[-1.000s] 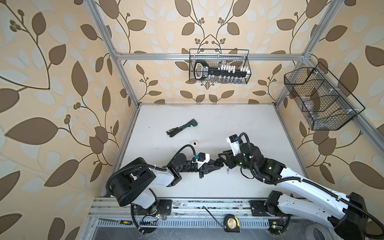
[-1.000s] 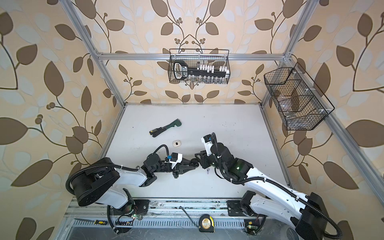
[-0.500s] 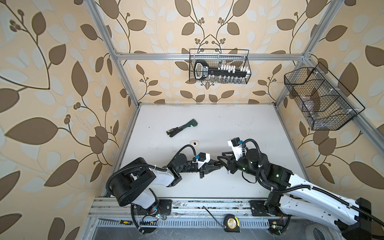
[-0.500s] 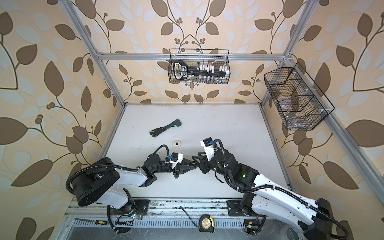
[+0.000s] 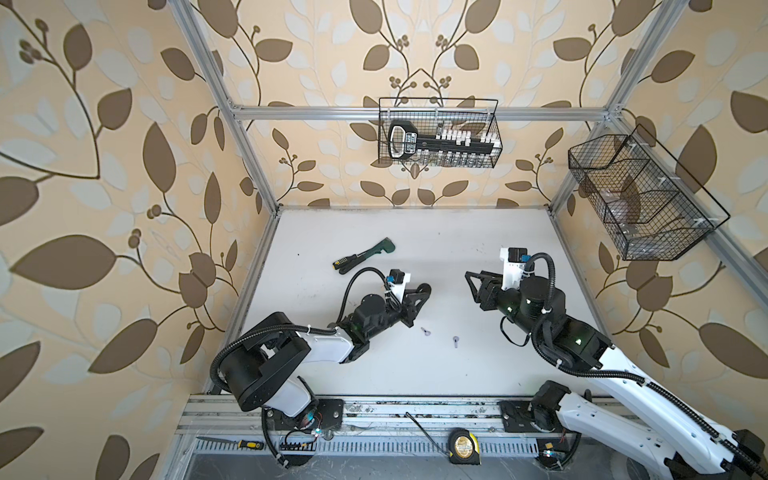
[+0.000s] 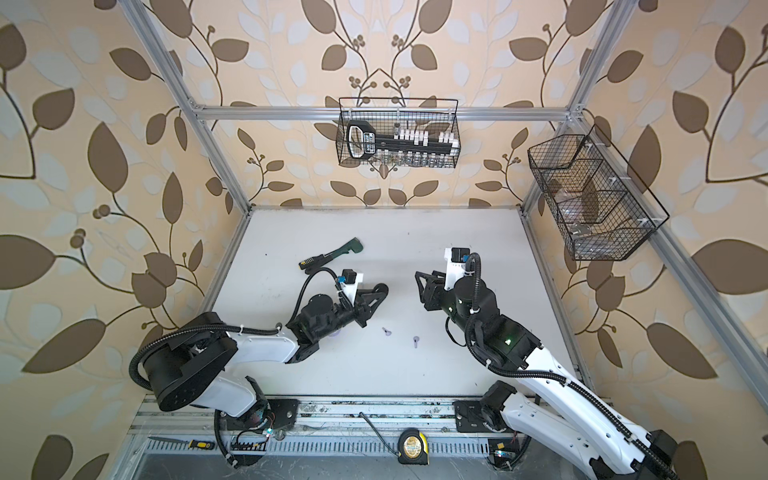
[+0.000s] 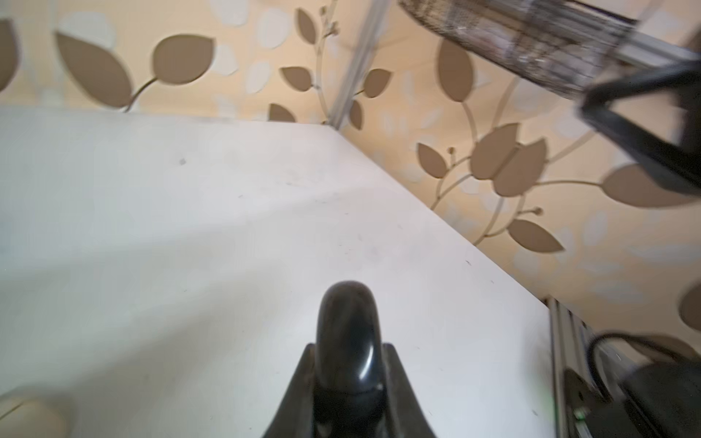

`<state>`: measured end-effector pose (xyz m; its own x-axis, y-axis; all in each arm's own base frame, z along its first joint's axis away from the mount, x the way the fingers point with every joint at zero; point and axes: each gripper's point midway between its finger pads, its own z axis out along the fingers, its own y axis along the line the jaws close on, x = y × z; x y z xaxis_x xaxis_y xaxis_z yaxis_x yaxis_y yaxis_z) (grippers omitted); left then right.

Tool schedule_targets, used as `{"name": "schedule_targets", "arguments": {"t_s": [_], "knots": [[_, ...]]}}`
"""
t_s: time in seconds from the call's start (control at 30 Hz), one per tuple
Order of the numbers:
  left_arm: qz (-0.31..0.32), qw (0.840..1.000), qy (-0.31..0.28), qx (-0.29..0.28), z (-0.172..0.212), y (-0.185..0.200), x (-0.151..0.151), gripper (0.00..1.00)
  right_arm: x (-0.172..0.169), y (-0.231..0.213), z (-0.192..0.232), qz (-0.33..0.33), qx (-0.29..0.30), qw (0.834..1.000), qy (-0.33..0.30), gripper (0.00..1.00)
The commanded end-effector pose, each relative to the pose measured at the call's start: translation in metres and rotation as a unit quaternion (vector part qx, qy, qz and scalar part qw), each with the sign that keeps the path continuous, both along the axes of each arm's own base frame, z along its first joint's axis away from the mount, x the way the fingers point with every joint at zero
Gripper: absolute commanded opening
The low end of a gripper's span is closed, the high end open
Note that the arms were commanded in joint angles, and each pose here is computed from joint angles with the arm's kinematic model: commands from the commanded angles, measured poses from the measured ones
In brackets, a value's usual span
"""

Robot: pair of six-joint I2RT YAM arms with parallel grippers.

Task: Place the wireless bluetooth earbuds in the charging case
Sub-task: 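Lower the black case with the left gripper while the right gripper hovers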

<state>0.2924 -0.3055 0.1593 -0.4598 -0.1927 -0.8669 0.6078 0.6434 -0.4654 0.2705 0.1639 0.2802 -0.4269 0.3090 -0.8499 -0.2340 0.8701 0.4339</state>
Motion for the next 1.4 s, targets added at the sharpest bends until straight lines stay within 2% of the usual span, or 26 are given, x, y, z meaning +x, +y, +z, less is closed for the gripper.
{"name": "schedule_targets", "arguments": {"t_s": [0.0,0.1,0.17,0.37,0.5,0.63,0.87,1.0,1.13,1.17,1.23,1.3,1.37], "knots": [[0.121,0.984,0.128,0.031,-0.015,0.024,0.028,0.00,0.015,-0.006,-0.021,-0.041,-0.007,0.999,0.009,0.50],[0.070,0.979,0.180,0.066,-0.024,0.001,0.025,0.00,0.023,-0.011,-0.046,-0.059,-0.048,0.997,0.032,0.47],[0.029,0.978,0.195,0.061,-0.029,-0.015,0.020,0.00,0.025,-0.015,-0.062,-0.071,-0.065,0.994,0.046,0.47],[0.005,0.964,0.255,0.081,-0.060,-0.029,0.024,0.00,0.027,-0.011,-0.073,-0.061,-0.069,0.994,0.063,0.47],[0.014,0.952,0.284,0.110,-0.082,-0.026,0.032,0.00,0.025,-0.012,-0.069,-0.060,-0.066,0.994,0.059,0.48],[-0.009,0.939,0.332,0.088,-0.100,-0.032,0.036,0.00,0.021,-0.015,-0.062,-0.060,-0.058,0.995,0.050,0.49],[-0.002,0.929,0.351,0.115,-0.116,-0.031,0.038,0.00,0.018,-0.016,-0.059,-0.057,-0.053,0.996,0.044,0.51],[-0.005,0.923,0.365,0.123,-0.125,-0.032,0.037,0.08,0.017,-0.021,-0.056,-0.065,-0.059,0.995,0.042,0.51],[0.004,0.920,0.368,0.131,-0.129,-0.029,0.037,0.22,0.013,-0.021,-0.046,-0.057,-0.047,0.997,0.024,0.55],[0.010,0.922,0.363,0.134,-0.127,-0.026,0.038,0.27,0.012,-0.019,-0.043,-0.050,-0.043,0.998,0.016,0.56],[0.024,0.925,0.352,0.143,-0.124,-0.019,0.040,0.43,0.009,-0.019,-0.038,-0.042,-0.036,0.998,0.004,0.61],[0.035,0.927,0.342,0.152,-0.120,-0.013,0.041,0.50,0.007,-0.019,-0.035,-0.037,-0.032,0.999,-0.007,0.68],[0.039,0.930,0.331,0.156,-0.115,-0.010,0.042,0.56,0.006,-0.018,-0.033,-0.032,-0.026,0.999,-0.013,0.71]]}}
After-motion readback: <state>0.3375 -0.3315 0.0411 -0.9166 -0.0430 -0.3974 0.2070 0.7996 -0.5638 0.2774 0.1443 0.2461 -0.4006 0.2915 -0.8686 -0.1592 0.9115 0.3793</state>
